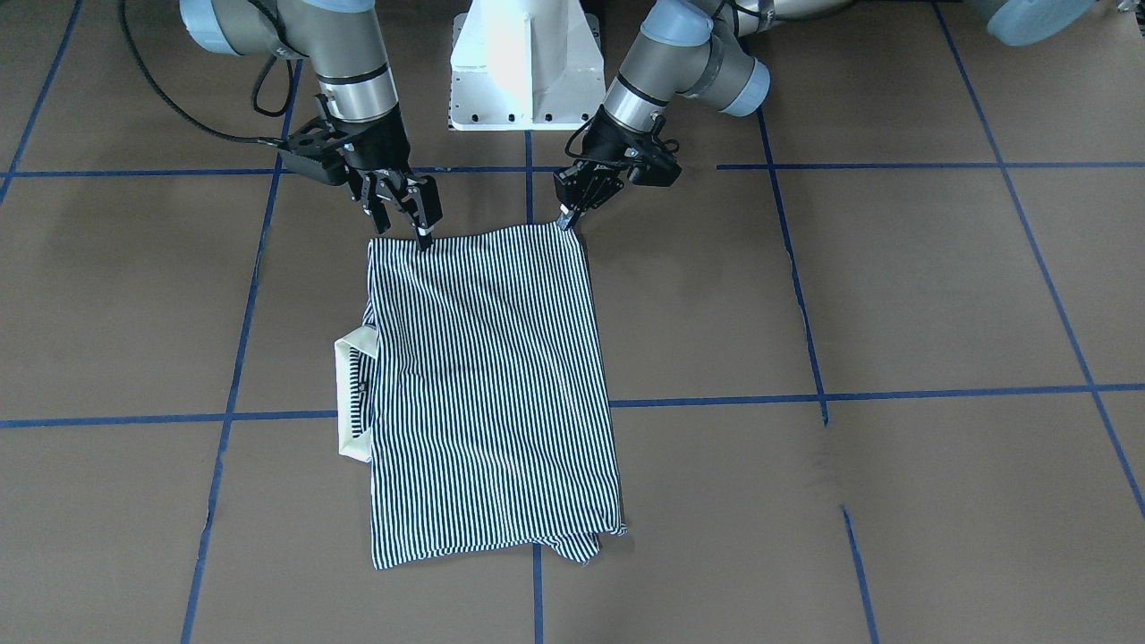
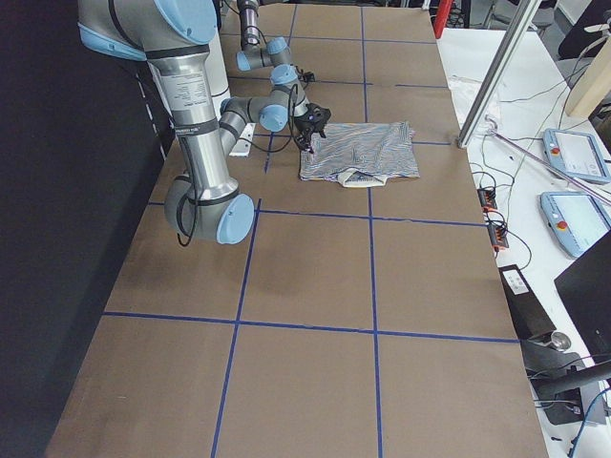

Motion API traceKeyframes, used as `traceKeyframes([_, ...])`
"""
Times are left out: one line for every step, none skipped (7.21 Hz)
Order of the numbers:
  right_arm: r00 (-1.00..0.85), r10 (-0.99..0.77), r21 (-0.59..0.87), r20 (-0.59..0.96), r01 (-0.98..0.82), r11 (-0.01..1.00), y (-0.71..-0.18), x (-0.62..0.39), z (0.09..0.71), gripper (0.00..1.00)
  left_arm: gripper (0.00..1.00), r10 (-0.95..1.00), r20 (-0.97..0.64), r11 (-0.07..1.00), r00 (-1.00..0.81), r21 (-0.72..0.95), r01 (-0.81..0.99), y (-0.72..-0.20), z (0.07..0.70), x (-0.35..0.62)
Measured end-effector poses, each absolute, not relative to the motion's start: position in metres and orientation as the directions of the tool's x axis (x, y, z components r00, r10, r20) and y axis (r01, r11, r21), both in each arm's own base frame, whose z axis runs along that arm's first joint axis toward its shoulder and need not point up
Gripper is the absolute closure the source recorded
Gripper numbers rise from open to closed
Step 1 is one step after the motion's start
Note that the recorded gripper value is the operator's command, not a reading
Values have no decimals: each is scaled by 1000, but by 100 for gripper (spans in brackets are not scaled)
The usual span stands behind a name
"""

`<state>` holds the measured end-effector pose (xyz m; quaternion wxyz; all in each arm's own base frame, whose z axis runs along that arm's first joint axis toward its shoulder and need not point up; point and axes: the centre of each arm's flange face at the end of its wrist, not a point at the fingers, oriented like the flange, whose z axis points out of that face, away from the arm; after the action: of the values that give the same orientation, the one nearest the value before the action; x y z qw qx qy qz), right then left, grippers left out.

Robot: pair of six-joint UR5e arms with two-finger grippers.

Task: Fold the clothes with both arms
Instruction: 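Bring the right gripper down to the shirt's near corner by the collar, then position both grippers at the shirt's near corners, ready to grasp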

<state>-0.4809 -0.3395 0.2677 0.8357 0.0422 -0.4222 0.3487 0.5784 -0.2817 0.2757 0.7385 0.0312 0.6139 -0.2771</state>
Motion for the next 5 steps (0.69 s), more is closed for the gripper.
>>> traceKeyframes([412,565,-226,715,-629,744,-336,-494,274,26,100,-370,-925,845,90,-295,447,-282,274,578])
traceKeyframes([427,575,-223,698,-633,741,-334,-506,283,26,100,-370,-925,845,88,-295,446,-282,273,577])
traceKeyframes([445,578,-216,684,-633,744,-331,-515,292,26,100,-369,-925,845,86,-296,446,-281,272,577])
traceKeyframes([463,577,-209,673,-630,748,-328,-522,300,26,100,-370,-925,845,85,-297,445,-281,272,577])
traceKeyframes([478,576,-202,663,-626,753,-325,-528,307,26,100,-370,-925,844,85,-297,446,-281,272,577])
